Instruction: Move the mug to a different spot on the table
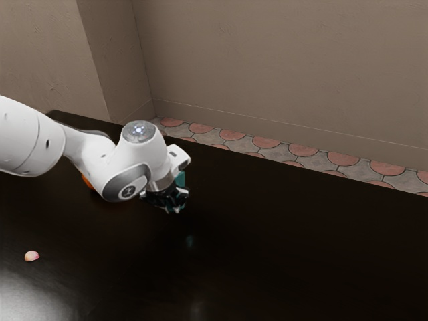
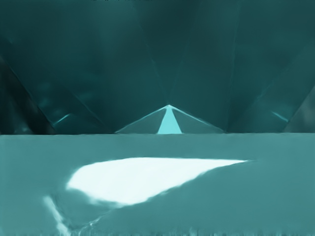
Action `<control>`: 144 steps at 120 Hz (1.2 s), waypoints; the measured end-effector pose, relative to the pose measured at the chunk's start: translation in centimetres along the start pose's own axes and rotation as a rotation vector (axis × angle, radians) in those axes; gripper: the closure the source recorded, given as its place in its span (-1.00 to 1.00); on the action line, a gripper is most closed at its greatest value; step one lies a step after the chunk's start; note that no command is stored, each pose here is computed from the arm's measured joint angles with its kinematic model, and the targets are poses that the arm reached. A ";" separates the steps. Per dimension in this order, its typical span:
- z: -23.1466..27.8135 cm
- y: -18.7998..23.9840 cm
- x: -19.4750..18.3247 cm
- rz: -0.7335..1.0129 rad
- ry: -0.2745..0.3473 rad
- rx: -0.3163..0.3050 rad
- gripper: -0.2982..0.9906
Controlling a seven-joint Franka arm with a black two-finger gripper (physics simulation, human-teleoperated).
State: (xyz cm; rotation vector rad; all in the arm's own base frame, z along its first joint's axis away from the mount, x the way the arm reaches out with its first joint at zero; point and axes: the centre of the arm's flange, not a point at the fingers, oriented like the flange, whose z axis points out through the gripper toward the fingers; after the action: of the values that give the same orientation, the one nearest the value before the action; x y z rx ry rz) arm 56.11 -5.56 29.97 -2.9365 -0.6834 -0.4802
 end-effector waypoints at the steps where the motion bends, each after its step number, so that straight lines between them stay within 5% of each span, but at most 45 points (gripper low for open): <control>1: 0.0 -0.1 -0.1 0.001 0.000 -0.001 0.66; 46: -0.9 -4.1 -5.2 -0.011 -0.060 -0.007 0.68; 144: 1.0 -6.1 -7.6 -0.038 -0.117 0.024 0.69</control>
State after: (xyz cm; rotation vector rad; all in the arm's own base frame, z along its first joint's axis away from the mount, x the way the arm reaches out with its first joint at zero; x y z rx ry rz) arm 47.24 -3.07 26.70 -2.9523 -0.7534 -0.3034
